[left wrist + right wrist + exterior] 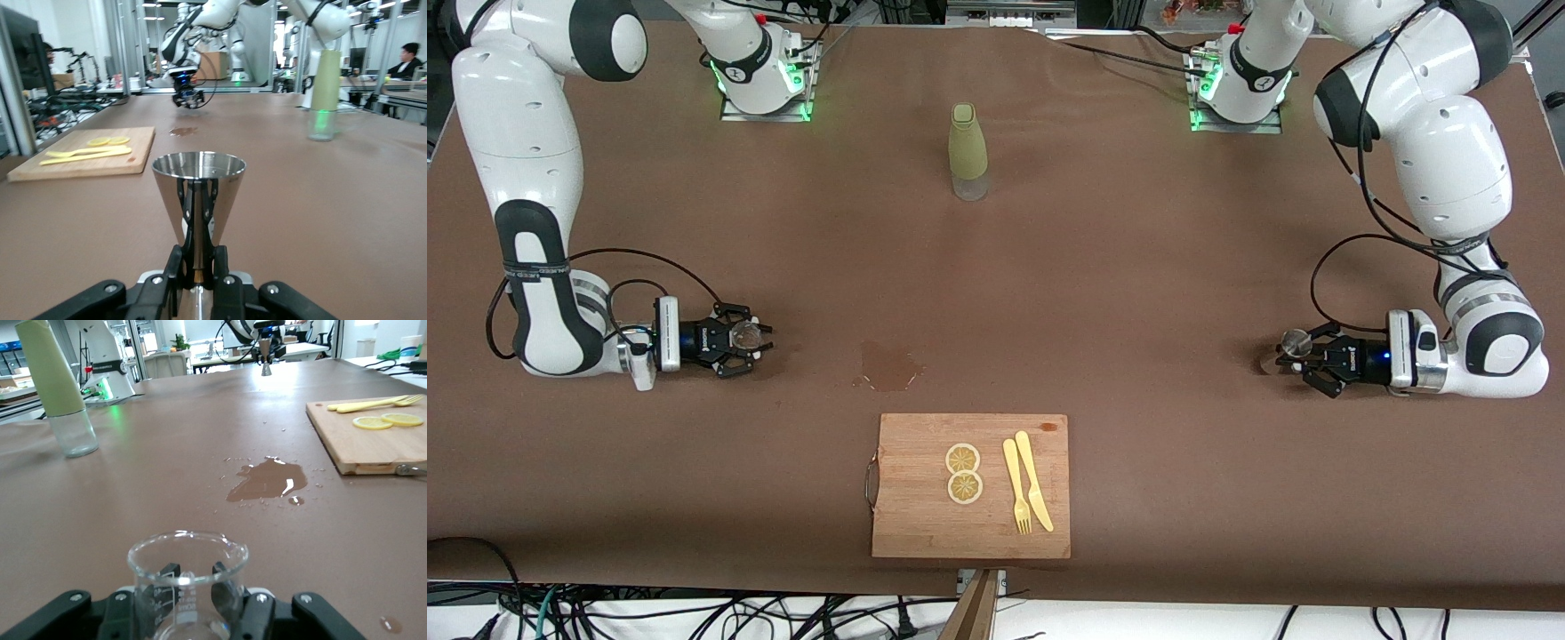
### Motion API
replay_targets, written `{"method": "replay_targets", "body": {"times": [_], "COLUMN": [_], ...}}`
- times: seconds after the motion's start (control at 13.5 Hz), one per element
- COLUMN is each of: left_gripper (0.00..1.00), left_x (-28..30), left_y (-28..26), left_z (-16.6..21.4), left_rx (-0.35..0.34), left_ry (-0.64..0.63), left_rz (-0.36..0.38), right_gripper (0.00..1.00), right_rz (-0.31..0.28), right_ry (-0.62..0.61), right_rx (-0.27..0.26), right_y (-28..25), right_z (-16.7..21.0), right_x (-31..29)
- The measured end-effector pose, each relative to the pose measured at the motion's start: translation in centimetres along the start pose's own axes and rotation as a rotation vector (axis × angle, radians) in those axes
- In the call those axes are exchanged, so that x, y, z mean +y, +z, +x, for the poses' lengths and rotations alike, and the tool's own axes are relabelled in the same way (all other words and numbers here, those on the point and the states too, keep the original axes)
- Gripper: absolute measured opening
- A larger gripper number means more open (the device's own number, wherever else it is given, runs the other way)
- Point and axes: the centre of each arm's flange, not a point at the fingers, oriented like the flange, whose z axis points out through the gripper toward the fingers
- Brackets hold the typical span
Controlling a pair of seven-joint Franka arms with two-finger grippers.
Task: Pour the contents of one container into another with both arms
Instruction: 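Set down the jigger and beaker and open both grippers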
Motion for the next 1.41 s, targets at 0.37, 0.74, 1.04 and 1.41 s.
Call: {"method": "replay_targets", "body": {"times": [0.37,0.74,1.04,1.41], "left_gripper": [0.21,0.21,0.22,0.68], "left_x": [0.4,1.2,1.3,1.5], "left_y": [-1.2,-1.1,-1.5,-1.7], "left_z": [-1.4,-3.2,-3.3,-3.5], "left_rx": [-0.031,-0.031,-0.034,-0.034], "left_ry": [-0.025,-0.054,-0.055,-0.06], "left_rz": [0.039,0.041,0.047,0.051], "right_gripper": [0.4,0.58,0.98,1.0], "right_rz": [0.009,-0.03,-0.052,-0.072], "right_ry": [-0.025,-0.05,-0.052,0.03], "right_rx": [0.002,0.049,0.023,-0.01], "right_y": [0.6,1.8,-0.5,-6.6], "right_z": [-1.5,-3.7,-3.7,-3.7], "right_x": [-0.5,-0.8,-0.5,-1.5]}}
